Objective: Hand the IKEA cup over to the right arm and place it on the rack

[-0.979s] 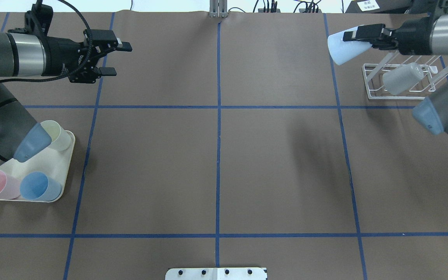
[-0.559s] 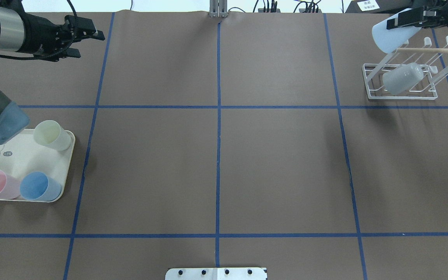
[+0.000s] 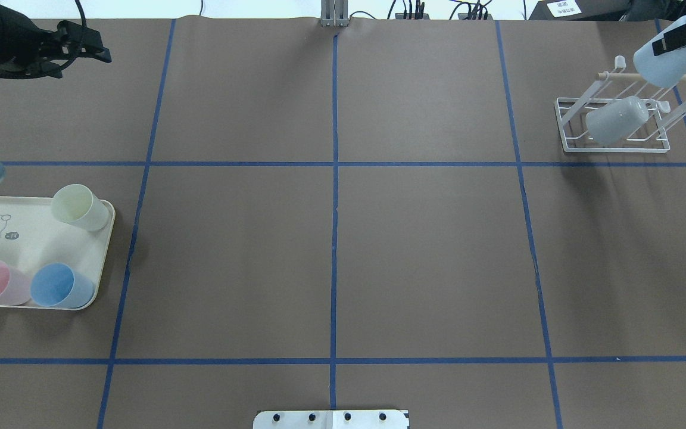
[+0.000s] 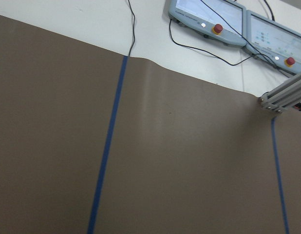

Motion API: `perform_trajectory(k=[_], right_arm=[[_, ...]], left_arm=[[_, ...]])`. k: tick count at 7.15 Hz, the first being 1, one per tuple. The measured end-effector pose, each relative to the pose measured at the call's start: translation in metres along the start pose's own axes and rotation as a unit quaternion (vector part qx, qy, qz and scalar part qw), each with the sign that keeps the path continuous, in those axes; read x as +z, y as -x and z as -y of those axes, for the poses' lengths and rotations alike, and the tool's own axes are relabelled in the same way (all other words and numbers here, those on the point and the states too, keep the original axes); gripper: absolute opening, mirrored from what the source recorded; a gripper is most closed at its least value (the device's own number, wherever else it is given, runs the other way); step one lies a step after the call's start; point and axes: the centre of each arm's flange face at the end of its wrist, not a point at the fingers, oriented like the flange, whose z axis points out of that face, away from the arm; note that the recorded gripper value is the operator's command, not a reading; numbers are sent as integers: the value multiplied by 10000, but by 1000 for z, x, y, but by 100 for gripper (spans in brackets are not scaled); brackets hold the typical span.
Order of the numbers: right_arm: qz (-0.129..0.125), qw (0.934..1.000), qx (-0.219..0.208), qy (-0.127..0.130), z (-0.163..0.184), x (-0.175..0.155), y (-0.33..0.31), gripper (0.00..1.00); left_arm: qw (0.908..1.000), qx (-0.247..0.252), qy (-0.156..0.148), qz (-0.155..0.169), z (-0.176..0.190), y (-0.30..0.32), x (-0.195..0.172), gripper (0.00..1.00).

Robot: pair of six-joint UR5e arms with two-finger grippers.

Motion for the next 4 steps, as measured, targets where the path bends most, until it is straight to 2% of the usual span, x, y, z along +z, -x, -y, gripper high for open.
perform_trajectory(k=[1, 2, 4], right_arm=[[-289, 9993, -145, 193, -4, 11, -1, 6], [-418, 9983, -227, 322, -7, 22, 1, 6], [-498, 9971, -304, 490, -10, 41, 5, 6]], left_arm=[[10000, 11, 10, 37, -2, 4, 0, 100], [10000, 8, 17, 47, -3, 5, 0, 100], [10000, -5, 29, 58, -5, 6, 0, 100]])
